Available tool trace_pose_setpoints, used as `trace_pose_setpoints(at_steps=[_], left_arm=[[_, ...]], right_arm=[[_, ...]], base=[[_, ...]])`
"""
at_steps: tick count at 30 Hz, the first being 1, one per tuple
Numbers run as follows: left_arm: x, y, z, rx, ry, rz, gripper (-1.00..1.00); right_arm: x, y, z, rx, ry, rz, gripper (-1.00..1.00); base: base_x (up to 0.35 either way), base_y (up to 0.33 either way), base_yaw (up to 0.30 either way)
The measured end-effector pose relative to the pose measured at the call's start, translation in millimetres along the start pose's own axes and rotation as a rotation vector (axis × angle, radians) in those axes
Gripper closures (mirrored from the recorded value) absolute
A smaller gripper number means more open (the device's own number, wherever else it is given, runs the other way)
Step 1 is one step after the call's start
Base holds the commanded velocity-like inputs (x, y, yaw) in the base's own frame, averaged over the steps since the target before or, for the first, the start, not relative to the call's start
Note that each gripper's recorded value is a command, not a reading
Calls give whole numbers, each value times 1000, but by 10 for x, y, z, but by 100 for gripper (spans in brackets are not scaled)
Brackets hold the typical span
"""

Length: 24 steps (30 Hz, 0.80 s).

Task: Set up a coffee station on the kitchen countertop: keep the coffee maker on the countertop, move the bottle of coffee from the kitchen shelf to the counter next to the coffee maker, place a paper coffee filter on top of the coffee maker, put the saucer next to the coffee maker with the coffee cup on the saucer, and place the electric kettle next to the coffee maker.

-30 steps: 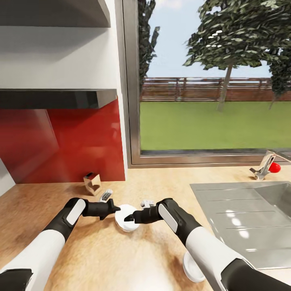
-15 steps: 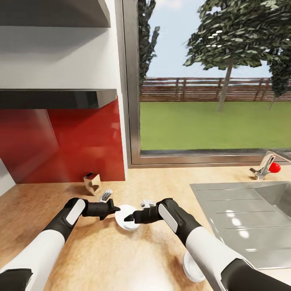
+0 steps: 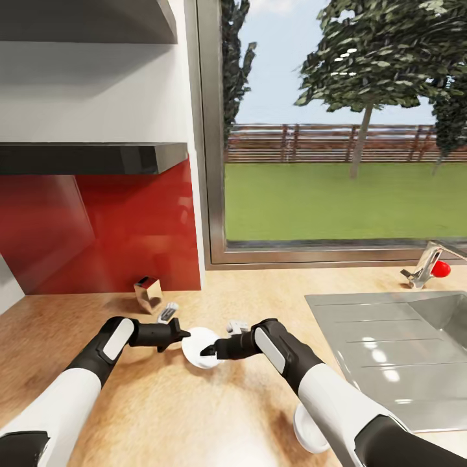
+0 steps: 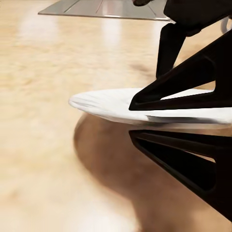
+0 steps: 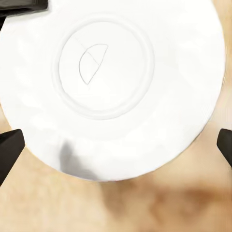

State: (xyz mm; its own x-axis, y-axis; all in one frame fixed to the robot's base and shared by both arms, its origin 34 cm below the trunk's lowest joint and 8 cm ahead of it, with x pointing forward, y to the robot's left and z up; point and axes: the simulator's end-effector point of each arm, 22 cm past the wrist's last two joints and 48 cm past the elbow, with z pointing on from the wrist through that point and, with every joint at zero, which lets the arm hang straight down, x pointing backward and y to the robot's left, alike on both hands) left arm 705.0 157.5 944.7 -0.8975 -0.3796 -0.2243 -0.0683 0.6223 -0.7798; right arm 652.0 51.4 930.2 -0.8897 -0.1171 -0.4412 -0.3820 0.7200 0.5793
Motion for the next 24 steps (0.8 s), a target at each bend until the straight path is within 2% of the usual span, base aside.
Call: trace_pose_setpoints(at_steps=[3,4,5,9,12,13,14,15,19,20,21,24], left_arm=[[-20,13,-20,-4,-3,2,100],[-38,24,-37,-7,-6,4,100],[-103,76,-104,-18,-17,5,100],[-187,140,-190,-32,-31,10,100],[-219,165,-226,-38,-37,11,100],[-248,192,-262,-44,-42,12,100],[-295,240,-324,-52,-51,12,100],[-323,237,-360,-45,-56,13,100],[-347,41,-408,55,-62,17,100],[-347,-10,-417,80,-62,18,100],[-357,-113,-461,136,-64,20,100],[-381,-260,-538,199,-72,42,100]], right_arm=[[-152,120,-61,-16,-35,-28,-100],[-324,268,-142,-33,-76,-62,-100],[-640,441,-321,-31,-159,-107,-100],[-1086,464,-660,16,-289,-112,-100],[-1327,350,-898,100,-365,-111,-100],[-1441,262,-1032,169,-403,-117,-100],[-1564,102,-1212,280,-449,-116,-100],[-1613,26,-1304,328,-469,-110,-100],[-1690,-138,-1498,393,-504,-113,-100],[-1714,-131,-1538,396,-514,-119,-100],[-1778,-102,-1648,399,-541,-135,-100],[-1850,-67,-1780,402,-574,-153,-100]], base=[[0,0,0],[0,0,0],[0,0,0],[0,0,0],[0,0,0],[0,0,0],[0,0,0],[0,0,0],[0,0,0],[0,0,0],[0,0,0],[0,0,0]])
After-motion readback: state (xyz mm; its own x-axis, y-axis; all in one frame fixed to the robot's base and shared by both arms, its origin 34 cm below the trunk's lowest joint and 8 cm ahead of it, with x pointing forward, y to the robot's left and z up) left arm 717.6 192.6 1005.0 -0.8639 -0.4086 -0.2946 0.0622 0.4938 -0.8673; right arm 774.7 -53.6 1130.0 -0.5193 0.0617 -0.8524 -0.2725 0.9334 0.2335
